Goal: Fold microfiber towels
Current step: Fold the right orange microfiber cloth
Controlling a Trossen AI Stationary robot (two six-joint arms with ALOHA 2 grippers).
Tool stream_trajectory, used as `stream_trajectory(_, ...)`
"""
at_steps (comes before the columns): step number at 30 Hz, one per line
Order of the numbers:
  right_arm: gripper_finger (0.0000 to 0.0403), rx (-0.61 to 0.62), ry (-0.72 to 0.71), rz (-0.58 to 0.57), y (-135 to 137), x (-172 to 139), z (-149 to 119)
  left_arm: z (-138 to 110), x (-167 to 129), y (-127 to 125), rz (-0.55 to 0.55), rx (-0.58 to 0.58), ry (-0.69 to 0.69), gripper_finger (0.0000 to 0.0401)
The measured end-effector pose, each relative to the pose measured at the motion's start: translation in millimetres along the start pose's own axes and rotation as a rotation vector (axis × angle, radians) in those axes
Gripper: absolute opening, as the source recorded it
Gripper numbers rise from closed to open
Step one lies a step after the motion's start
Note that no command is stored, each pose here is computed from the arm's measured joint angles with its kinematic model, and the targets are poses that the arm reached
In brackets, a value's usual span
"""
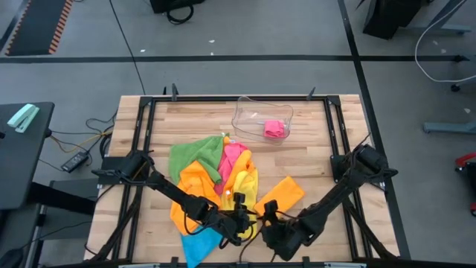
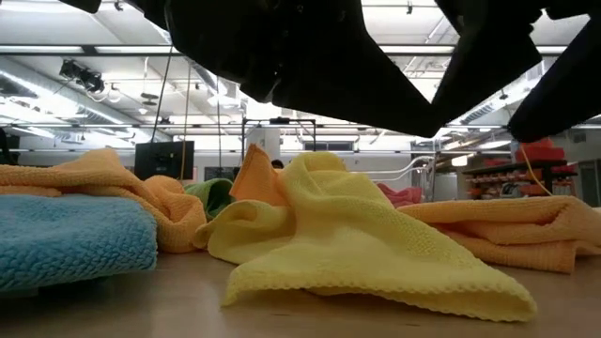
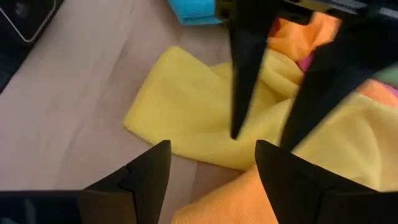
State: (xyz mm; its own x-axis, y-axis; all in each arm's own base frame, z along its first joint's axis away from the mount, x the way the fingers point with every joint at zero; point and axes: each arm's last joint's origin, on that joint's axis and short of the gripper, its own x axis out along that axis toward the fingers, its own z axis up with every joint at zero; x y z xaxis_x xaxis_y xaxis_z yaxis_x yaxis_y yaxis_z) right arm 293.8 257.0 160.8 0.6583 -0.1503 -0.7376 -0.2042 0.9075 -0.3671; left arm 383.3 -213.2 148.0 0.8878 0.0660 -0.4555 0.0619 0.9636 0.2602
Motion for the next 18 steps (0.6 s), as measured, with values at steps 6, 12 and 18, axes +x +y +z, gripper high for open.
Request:
stream_trajectory(6,0.0243,-0.013,0.108,-0.095,13,19,-6,-4,0,0,0.011,-0.007,0.039,0.0148)
stream_trajectory(12,0.0243,-0.017,0.134,-0.149,21,24,-18,-3,-16,2,0.022,0.024,0.13,0.0138)
stream_trajectory(18,0.0243,0.01,0.187,-0.177,17,29,-24,13,-44,13,0.049,-0.039,0.176,0.0128)
